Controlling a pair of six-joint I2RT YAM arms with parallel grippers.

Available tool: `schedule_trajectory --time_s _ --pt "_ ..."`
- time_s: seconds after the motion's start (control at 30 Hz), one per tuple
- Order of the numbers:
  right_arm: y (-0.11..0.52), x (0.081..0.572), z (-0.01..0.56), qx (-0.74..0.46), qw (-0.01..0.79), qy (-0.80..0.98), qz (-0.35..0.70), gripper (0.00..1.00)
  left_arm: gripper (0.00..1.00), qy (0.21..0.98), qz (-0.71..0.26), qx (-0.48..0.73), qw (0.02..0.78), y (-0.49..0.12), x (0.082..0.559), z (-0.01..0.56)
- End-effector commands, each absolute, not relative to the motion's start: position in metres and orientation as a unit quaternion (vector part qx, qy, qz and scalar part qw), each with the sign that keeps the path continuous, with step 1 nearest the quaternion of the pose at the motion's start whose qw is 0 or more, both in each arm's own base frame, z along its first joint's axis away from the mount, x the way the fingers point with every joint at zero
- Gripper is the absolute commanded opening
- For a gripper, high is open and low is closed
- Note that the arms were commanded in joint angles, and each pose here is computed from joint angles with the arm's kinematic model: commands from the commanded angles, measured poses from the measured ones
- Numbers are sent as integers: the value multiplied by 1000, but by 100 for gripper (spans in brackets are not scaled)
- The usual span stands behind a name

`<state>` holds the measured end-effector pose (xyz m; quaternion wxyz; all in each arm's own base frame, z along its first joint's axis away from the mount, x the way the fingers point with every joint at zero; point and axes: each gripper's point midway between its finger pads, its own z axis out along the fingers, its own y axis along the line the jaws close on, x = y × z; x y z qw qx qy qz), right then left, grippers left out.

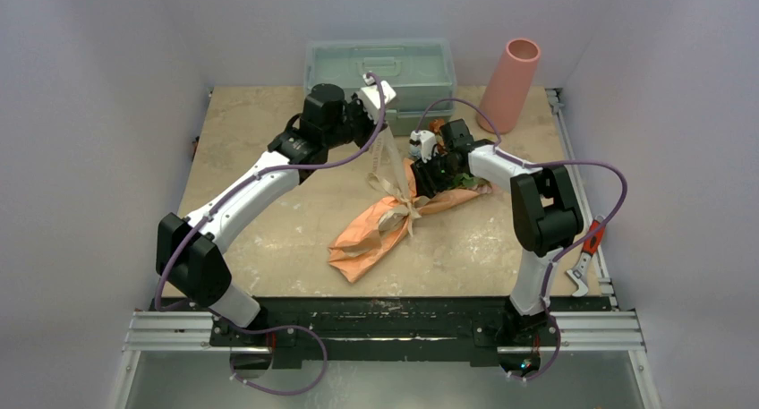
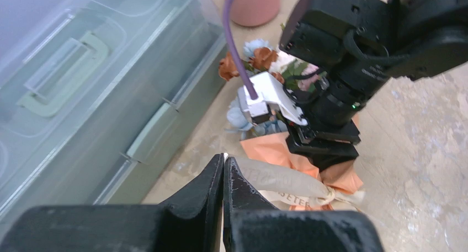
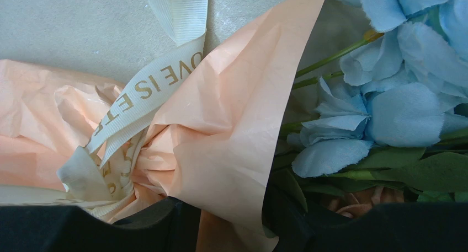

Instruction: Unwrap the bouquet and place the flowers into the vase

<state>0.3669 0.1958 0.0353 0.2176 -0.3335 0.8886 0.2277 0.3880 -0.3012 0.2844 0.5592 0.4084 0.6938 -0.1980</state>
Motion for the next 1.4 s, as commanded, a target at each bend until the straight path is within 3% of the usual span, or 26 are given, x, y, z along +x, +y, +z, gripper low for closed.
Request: schedule_trajectory --time_s 0.0,0.4,0.83,1.0,1.37 --pt "177 362 3 -336 183 905 184 49 0 678 -191 344 620 -278 408 349" --pt "176 360 2 -335 181 906 184 50 0 674 -117 272 677 -216 458 397" --pt "177 361 6 -338 182 905 185 50 0 714 22 185 675 -130 483 385" --pt "179 363 12 -337 187 903 189 50 0 752 76 170 632 -90 473 347" --pt "191 370 46 -342 203 892 216 53 0 856 147 190 458 -18 436 187"
